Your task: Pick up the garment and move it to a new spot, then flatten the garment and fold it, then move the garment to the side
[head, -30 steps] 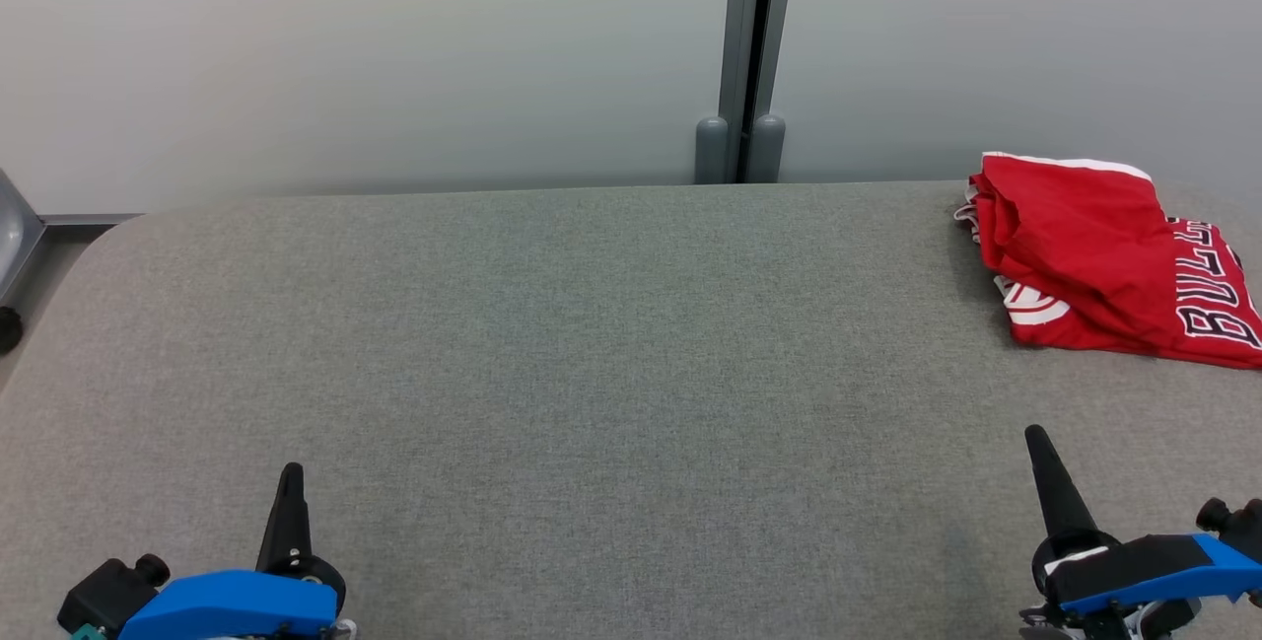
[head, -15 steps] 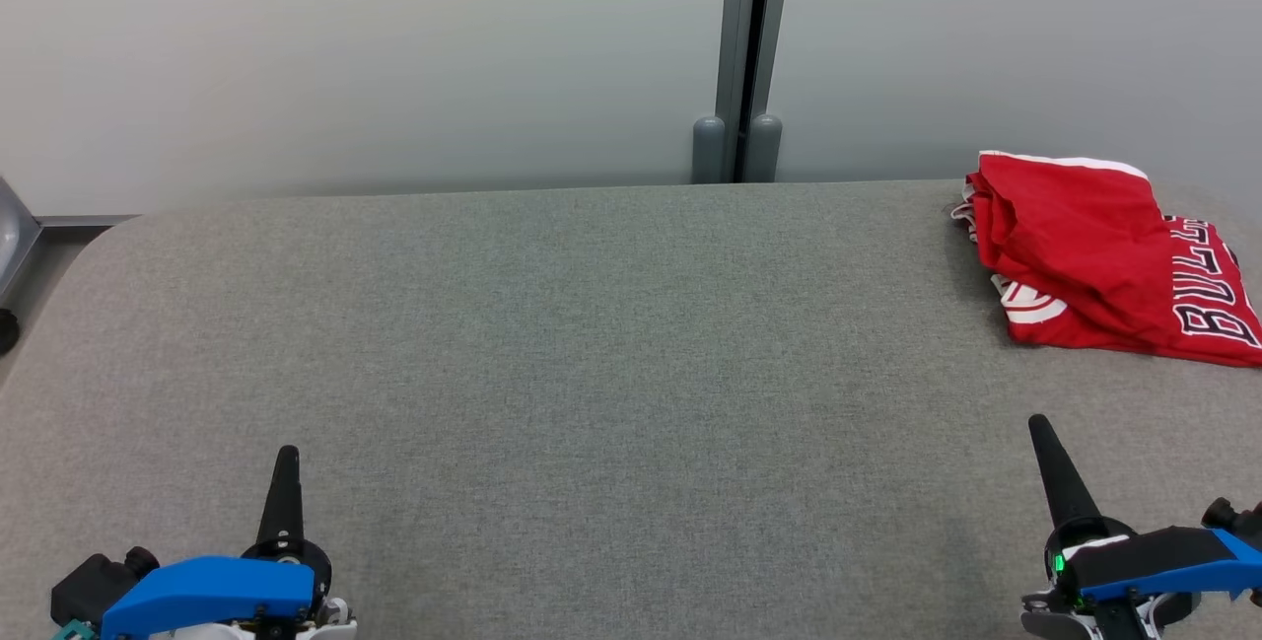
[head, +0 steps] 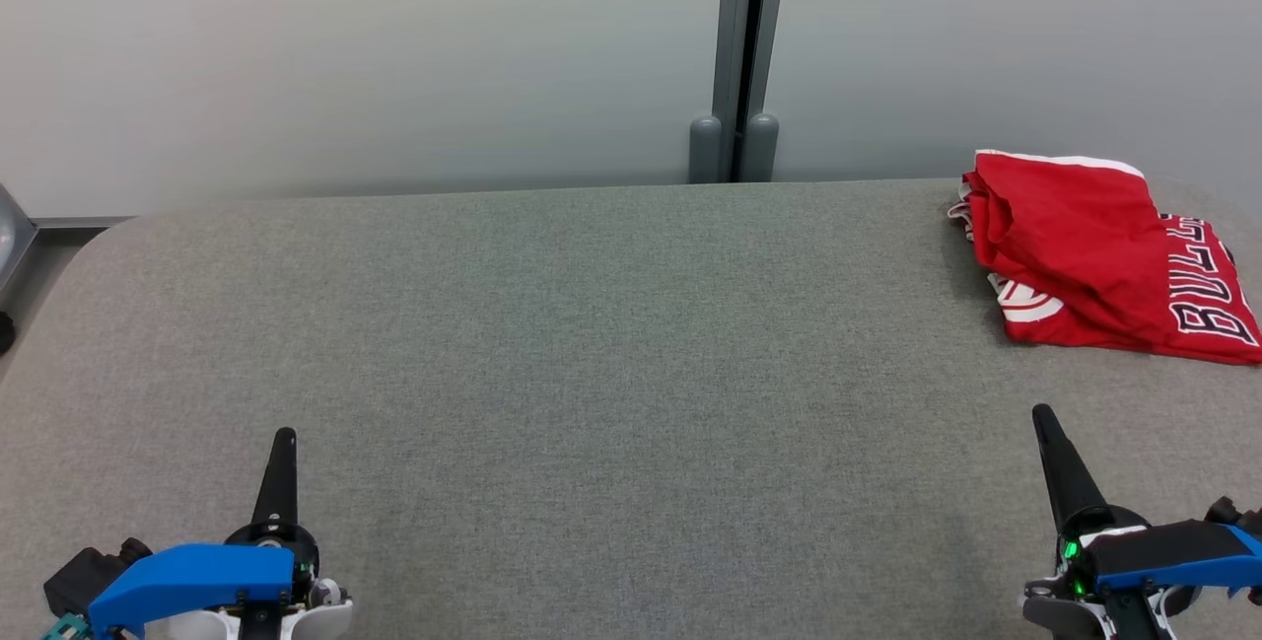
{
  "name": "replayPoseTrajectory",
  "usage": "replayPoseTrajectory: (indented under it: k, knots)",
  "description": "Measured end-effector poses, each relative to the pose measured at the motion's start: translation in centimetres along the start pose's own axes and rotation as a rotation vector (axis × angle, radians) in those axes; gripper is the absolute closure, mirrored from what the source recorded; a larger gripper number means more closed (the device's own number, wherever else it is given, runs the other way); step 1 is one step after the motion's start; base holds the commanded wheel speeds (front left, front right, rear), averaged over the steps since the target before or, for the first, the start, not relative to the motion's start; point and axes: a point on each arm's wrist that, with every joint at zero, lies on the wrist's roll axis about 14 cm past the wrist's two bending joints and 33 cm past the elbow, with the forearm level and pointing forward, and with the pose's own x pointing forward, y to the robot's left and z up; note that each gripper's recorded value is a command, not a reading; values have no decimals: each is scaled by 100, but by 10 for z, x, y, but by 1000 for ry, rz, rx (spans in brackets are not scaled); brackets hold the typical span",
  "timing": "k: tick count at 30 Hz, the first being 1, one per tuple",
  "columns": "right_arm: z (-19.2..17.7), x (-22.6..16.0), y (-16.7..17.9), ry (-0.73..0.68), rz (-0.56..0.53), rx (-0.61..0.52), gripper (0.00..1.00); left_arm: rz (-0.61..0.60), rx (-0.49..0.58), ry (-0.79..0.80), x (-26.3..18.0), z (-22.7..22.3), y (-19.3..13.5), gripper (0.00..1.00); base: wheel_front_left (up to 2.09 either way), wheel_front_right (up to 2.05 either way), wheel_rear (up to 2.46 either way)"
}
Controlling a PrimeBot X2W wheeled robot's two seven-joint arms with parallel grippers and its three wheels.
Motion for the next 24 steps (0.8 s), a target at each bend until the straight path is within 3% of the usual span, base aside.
replayPoseTrajectory:
  k: [24]
  knots:
    - [5,3,7,-16,31,187,100,-58,-182,0,7,5,-16,100,0,0,0]
